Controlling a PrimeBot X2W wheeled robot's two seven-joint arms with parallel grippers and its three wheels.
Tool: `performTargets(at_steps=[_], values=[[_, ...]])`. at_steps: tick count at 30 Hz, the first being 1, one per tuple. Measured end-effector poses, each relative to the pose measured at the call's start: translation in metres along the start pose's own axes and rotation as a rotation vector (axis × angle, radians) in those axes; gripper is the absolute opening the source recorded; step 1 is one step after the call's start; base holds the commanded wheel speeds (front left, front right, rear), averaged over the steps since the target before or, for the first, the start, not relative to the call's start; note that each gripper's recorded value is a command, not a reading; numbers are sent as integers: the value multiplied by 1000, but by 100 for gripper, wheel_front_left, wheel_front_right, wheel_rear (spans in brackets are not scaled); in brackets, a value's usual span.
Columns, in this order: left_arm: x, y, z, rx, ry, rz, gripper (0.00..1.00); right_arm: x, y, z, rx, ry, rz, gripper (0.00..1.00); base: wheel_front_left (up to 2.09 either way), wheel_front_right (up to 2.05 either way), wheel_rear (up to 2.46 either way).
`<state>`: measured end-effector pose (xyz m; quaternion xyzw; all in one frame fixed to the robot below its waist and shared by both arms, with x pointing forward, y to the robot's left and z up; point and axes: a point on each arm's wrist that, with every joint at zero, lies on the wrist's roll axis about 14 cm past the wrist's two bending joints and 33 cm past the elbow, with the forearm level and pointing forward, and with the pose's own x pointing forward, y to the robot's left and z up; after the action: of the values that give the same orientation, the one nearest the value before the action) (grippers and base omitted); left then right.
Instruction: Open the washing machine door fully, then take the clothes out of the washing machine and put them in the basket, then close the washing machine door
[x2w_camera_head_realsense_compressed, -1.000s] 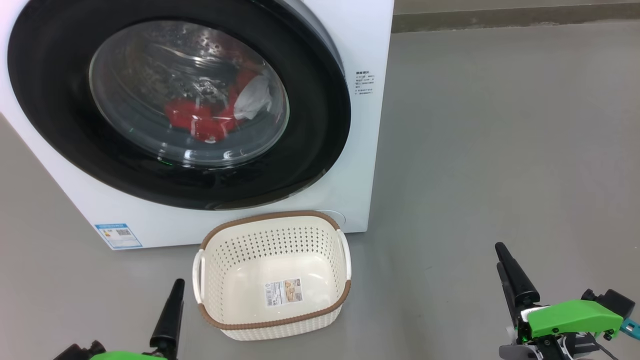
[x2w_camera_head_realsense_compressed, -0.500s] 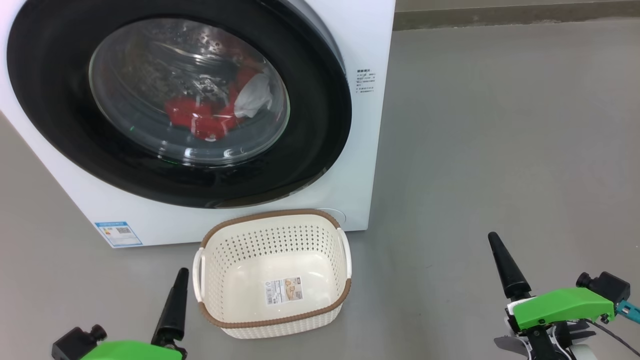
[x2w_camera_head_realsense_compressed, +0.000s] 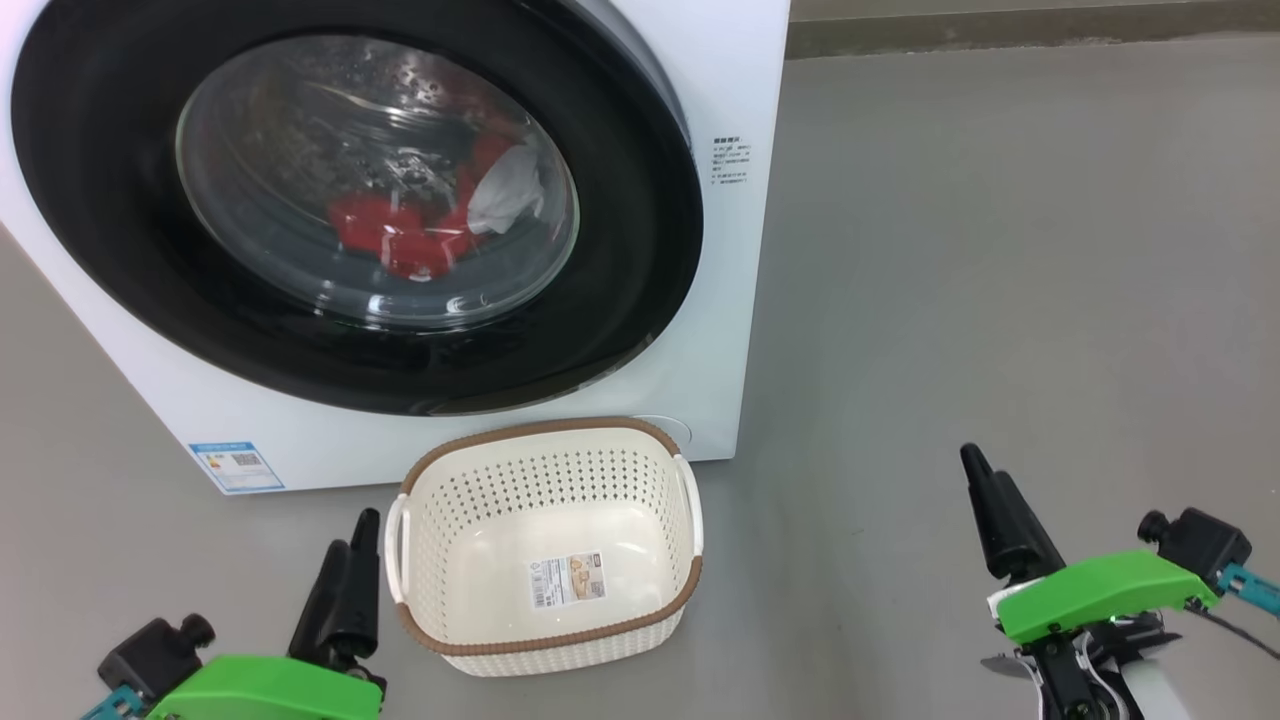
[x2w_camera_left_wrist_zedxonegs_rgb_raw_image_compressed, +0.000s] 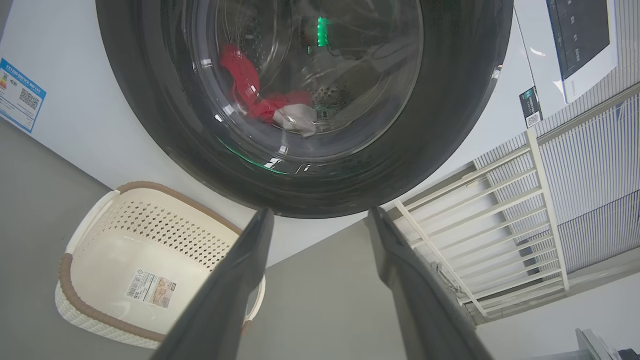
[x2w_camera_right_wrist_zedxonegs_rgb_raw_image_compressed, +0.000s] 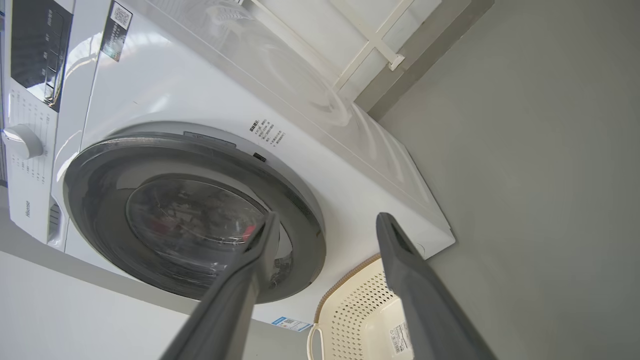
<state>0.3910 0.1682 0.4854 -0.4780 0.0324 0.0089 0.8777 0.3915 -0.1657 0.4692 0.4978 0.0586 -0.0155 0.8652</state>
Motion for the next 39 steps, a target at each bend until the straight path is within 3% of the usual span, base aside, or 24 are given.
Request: performTargets(at_steps=[22, 39], values=[[9, -20, 9, 324, -43, -68, 100, 12, 27, -1, -321, -14, 90, 100, 0, 0, 0], [16, -37, 13, 498, -83, -121, 100, 18, 47, -7, -518, -21, 167, 100, 0, 0, 0]])
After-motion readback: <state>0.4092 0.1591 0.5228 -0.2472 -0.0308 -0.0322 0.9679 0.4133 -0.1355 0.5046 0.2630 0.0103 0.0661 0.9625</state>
